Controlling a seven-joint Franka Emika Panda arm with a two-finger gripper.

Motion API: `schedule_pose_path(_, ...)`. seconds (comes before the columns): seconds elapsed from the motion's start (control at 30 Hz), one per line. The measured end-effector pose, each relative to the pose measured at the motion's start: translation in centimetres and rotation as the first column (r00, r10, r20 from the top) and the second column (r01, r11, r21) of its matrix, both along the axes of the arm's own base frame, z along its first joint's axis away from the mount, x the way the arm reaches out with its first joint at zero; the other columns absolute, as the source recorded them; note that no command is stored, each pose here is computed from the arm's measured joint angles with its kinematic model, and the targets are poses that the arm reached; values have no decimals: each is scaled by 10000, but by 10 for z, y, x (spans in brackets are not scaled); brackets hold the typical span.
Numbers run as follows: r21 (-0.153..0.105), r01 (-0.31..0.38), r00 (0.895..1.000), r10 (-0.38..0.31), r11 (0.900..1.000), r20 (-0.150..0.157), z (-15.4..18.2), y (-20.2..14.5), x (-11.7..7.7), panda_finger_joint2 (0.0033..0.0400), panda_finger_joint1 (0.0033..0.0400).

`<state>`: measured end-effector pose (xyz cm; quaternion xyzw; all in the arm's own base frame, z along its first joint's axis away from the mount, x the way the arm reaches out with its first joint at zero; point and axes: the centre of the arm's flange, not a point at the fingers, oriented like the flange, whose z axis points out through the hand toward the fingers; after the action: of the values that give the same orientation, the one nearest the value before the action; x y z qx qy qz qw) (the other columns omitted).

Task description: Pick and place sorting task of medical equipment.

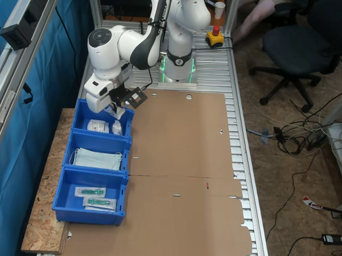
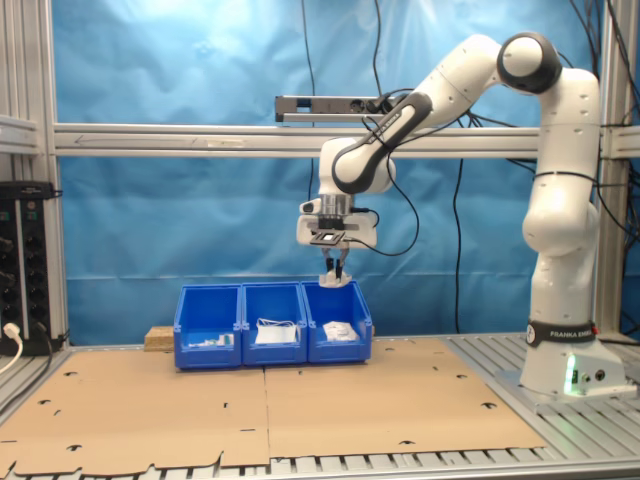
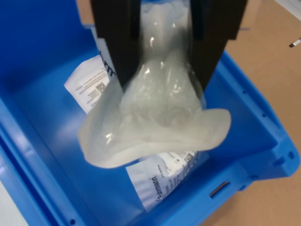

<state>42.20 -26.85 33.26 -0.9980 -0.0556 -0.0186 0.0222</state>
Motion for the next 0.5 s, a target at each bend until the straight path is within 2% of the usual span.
schedule_pose_path(0.5, 33, 468, 9989, -468, 9989, 69, -4, -28, 0, 71, 71)
